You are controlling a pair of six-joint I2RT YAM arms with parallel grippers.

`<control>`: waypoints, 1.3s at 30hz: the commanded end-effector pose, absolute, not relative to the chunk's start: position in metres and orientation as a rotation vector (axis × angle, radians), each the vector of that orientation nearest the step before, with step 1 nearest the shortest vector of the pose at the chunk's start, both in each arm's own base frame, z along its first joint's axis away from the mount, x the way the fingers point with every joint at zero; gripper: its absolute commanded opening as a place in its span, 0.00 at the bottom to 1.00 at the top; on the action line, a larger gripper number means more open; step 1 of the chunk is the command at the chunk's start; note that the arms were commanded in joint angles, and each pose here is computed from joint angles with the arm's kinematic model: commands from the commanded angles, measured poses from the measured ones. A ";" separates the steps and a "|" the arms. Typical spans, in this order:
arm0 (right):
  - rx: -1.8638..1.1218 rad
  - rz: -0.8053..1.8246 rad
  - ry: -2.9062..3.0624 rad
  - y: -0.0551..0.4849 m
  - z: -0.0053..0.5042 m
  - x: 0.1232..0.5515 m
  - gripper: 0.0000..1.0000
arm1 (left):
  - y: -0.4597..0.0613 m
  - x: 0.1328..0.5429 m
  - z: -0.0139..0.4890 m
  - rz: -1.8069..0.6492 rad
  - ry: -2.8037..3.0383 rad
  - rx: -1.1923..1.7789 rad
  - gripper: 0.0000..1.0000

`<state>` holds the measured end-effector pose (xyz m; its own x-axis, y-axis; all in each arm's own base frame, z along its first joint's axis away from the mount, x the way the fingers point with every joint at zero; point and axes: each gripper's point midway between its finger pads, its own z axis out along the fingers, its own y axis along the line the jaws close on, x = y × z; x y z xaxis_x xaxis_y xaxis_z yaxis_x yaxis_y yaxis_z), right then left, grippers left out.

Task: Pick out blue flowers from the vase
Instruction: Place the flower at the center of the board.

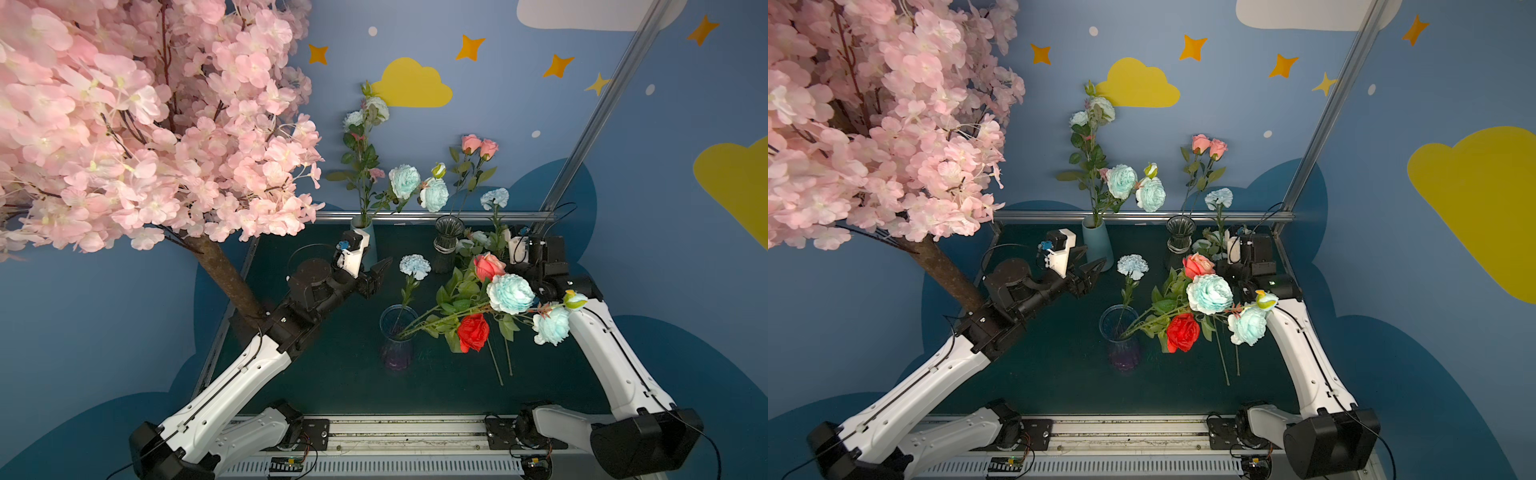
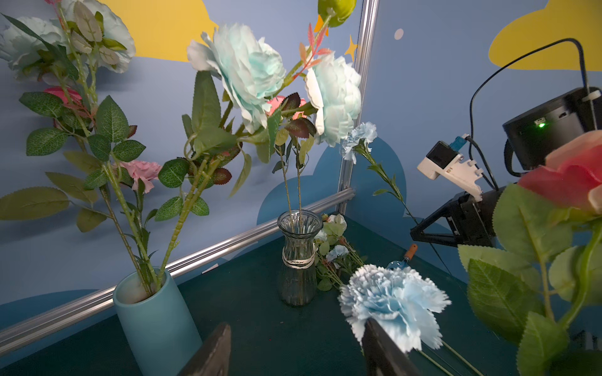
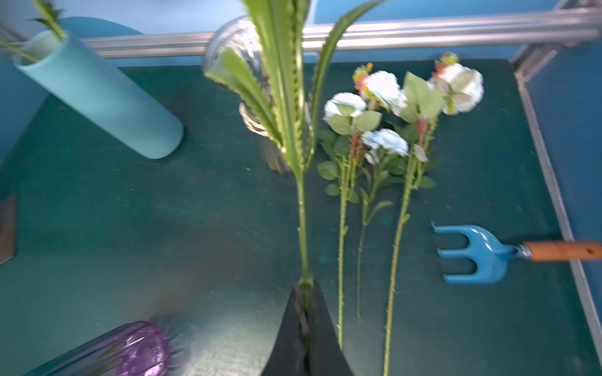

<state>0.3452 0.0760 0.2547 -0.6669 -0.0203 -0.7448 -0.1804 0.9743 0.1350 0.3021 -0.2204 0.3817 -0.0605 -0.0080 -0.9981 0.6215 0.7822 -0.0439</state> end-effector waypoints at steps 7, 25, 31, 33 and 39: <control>-0.153 0.432 2.520 0.089 0.177 0.316 0.00 | -0.214 0.301 0.388 -0.539 1.531 0.497 0.64; -0.238 0.480 2.999 0.130 0.053 0.263 0.00 | -0.201 0.298 0.390 -0.535 1.516 0.464 0.64; -0.169 0.363 3.050 0.118 0.044 0.259 0.00 | -0.200 0.298 0.390 -0.544 1.518 0.462 0.64; -0.139 0.299 3.090 0.111 0.039 0.258 0.00 | -0.198 0.296 0.392 -0.543 1.512 0.459 0.64; -0.078 0.165 3.168 0.098 0.028 0.251 0.00 | -0.193 0.294 0.393 -0.540 1.507 0.450 0.64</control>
<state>0.2546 0.1078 0.0270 -0.9967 -0.0807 -0.0091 -0.0811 0.9823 0.1686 0.2967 -0.1955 0.3860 -0.0316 -0.0389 -0.9987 0.5856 0.8091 -0.0500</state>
